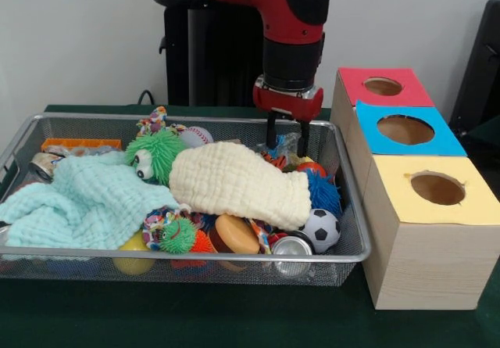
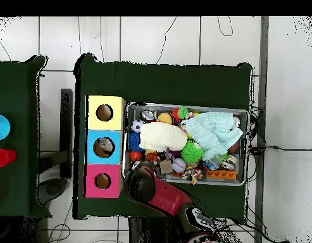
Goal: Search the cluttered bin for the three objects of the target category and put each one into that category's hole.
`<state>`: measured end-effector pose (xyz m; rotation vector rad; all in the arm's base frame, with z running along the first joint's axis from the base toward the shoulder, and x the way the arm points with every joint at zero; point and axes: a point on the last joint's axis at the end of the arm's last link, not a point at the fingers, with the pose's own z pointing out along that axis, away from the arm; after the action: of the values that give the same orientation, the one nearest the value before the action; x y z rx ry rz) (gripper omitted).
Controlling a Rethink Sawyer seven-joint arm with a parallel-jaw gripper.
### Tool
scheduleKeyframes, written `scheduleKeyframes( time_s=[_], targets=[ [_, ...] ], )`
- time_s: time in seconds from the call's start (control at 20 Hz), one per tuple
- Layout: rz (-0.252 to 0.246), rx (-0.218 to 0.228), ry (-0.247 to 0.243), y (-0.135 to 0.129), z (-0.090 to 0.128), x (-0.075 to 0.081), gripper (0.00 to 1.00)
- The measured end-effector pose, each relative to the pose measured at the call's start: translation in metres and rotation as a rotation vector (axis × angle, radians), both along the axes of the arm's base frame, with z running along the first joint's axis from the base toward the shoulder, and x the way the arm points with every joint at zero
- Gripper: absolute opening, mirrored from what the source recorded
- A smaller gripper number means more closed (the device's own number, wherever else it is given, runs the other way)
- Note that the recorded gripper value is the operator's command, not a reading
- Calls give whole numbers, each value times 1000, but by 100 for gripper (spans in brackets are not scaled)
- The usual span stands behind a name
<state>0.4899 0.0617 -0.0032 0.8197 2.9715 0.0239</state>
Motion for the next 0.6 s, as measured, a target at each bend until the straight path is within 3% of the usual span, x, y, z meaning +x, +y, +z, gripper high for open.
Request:
scheduleKeyframes(
  time_s=[0.6],
  targets=[
    [8,46,91,22,12,-12,100]
  ],
)
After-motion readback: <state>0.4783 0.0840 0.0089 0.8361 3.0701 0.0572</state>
